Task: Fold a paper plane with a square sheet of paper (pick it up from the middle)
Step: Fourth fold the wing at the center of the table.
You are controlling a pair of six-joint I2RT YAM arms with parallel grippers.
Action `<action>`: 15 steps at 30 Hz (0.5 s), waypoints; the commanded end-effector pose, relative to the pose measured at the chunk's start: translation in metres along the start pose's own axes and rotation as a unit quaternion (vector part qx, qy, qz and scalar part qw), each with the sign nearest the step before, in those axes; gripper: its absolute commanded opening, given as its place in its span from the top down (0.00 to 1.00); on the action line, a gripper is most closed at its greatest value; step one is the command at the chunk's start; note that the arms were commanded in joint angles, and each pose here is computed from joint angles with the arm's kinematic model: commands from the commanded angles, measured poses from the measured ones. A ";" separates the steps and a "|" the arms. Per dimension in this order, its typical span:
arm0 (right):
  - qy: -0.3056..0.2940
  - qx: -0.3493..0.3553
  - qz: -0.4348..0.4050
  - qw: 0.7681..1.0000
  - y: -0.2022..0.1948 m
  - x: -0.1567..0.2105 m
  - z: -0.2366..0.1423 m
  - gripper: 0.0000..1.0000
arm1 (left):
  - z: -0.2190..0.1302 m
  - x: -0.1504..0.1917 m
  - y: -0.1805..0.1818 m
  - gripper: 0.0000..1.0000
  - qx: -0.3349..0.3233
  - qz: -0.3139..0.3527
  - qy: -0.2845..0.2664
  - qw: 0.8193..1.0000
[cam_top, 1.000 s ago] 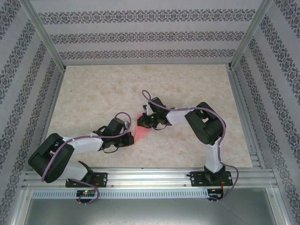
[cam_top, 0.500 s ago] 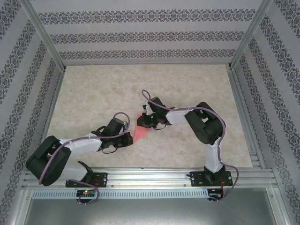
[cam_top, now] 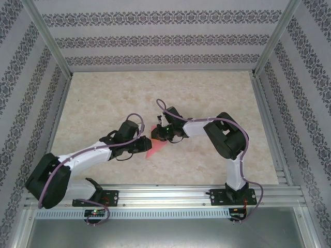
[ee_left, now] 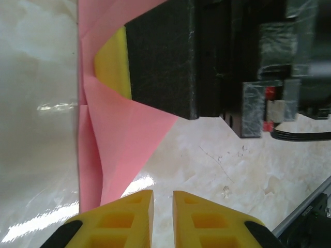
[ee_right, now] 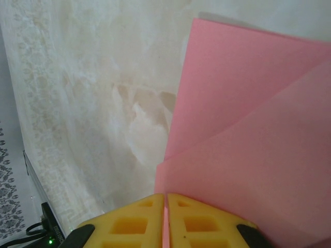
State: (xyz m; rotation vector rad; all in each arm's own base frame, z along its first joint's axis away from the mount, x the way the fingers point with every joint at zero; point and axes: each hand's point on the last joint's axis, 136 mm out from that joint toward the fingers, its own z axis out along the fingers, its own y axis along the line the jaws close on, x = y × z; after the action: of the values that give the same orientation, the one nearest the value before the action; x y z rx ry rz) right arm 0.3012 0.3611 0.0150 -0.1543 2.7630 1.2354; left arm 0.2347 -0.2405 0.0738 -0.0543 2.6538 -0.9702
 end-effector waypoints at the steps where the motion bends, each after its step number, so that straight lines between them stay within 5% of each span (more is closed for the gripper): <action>1: 0.010 0.092 0.037 0.995 -0.057 0.019 0.016 0.88 | 0.014 0.001 -0.014 0.83 0.033 0.004 0.016 0.999; 15: 0.015 0.095 0.040 0.995 -0.061 0.023 0.017 0.88 | 0.039 0.017 0.037 0.86 -0.048 -0.003 0.031 0.998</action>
State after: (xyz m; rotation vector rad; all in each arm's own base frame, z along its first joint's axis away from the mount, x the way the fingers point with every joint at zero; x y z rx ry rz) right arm 0.3014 0.3612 0.0148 -0.1308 2.7690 1.2401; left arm 0.2378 -0.2437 0.0271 -0.0776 2.7521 -0.9151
